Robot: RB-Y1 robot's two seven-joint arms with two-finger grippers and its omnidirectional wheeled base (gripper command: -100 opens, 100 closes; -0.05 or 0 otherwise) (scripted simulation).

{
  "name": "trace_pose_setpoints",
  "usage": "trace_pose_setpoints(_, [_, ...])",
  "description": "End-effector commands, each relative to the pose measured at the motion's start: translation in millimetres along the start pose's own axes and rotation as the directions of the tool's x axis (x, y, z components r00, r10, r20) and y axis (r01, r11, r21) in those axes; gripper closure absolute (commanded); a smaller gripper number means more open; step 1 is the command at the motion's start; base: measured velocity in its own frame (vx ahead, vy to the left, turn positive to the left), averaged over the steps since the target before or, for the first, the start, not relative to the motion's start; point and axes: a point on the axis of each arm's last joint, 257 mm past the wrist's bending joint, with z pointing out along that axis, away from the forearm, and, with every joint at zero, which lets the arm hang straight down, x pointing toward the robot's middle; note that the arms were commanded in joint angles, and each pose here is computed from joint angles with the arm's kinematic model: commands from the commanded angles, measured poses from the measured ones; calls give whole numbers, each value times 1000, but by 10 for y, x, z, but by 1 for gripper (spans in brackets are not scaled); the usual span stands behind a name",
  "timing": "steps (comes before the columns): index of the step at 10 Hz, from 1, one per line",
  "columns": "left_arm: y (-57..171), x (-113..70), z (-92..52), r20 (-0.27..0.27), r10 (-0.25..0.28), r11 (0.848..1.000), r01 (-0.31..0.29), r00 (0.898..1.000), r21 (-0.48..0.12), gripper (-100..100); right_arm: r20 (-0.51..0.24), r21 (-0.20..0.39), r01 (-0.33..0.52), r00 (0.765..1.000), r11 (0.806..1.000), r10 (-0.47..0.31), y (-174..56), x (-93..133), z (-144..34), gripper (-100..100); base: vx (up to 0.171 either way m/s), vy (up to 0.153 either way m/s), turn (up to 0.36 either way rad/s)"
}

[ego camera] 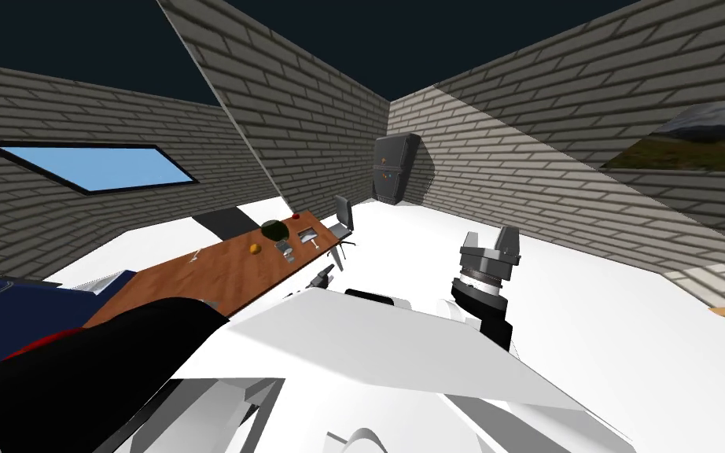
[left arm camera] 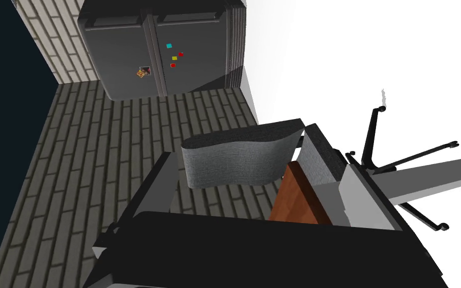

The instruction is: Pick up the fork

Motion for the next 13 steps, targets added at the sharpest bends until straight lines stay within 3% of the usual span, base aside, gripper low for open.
trace_pose_setpoints(1, [306,-3,-174,-15,-24,996,23,1000,-82,-100,0,0,0,1000,1000,0,0,0,0,0,15,5,-338])
trace_pose_setpoints(2, [313,-11,-183,-19,-18,996,16,1000,-86,-100,0,0,0,1000,1000,0,0,1,1,0,13,12,-120])
trace_pose_setpoints(3, [569,-21,-335,-27,-38,987,33,999,-158,-100,0,0,0,1000,1000,0,0,0,0,0,28,4,-260])
trace_pose_setpoints(4, [571,-24,-338,-29,-36,987,31,999,-159,-100,0,0,0,1000,1000,0,0,1,0,0,23,13,-146])
trace_pose_setpoints(5, [813,-42,-501,-32,-56,972,47,998,-229,-100,0,0,0,1000,1000,0,0,0,0,0,34,12,-267])
trace_pose_setpoints(6, [817,-49,-508,-34,-52,972,43,998,-231,-100,0,0,0,1000,1000,0,0,0,0,0,29,19,-129])
trace_pose_setpoints(8, [1258,-108,-857,-25,-91,929,76,996,-361,-100,0,0,0,1000,1000,0,0,0,0,0,62,26,-353])
trace_pose_setpoints(9, [1264,-136,-879,-32,-80,928,63,996,-368,-100,0,0,0,1000,1000,0,0,0,0,0,57,40,-102])
trace_pose_setpoints(10, [1463,-197,-1074,-26,-91,899,71,996,-431,-100,0,0,0,1000,1000,0,0,-1,-1,0,56,41,-222])
trace_pose_setpoints(11, [1463,-197,-1074,-26,-91,899,71,996,-431,-100,0,0,0,1000,1000,0,0,0,0,0,46,38,-116])
trace_pose_setpoints(13, [1806,-347,-1467,-4,-105,835,86,994,-544,-100,0,0,0,1000,1000,0,0,0,0,0,89,64,-258])
